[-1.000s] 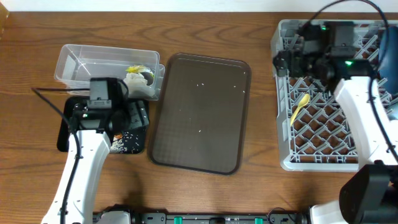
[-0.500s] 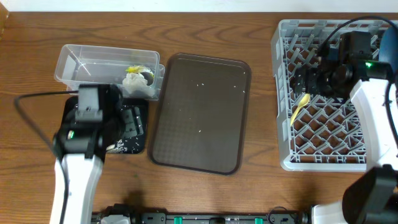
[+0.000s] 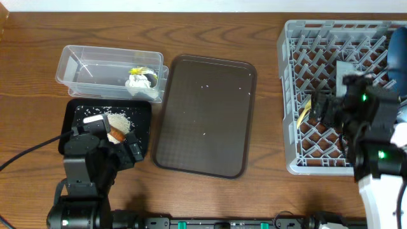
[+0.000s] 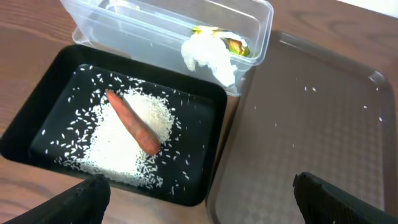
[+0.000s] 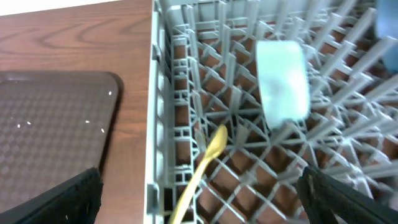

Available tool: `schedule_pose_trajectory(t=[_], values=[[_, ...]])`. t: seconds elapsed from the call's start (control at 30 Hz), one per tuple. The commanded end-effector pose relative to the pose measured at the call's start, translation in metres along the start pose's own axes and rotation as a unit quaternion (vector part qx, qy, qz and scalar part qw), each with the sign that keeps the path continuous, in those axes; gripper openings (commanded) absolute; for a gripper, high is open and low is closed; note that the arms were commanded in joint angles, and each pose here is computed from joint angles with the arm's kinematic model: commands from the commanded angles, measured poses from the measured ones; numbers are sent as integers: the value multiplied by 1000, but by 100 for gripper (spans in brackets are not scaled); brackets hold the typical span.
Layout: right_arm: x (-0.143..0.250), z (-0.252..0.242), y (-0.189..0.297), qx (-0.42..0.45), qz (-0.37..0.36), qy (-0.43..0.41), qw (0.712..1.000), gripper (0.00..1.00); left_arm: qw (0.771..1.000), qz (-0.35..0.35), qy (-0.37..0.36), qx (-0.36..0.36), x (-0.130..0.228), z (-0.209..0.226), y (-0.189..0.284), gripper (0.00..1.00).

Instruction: Sort waste into correct bins and load items into the dishwasher rack

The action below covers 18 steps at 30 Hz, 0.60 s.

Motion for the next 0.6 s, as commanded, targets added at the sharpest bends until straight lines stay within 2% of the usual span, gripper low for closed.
schedule_pose_trajectory(t=[0.0,0.37,0.57], values=[[12,0,8,18,7,-14,1000,99,1000,-2,7,-9,0,2,-2,97],[37,5,8,4,90,-18,996,99,1000,-1,7,-9,0,2,-2,97],[39,5,4,2,100,-19,995,99,1000,-1,7,-9,0,2,-2,98]])
Point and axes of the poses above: each gripper's point midway between its finger pads, its own y axis back along the fingers, its own z axis along the line the jaws close on, x = y × z, the point moved 9 cm from there along y, back along the fingers, and after that the axes turned 15 degrees about y, right-handed, at the moved point
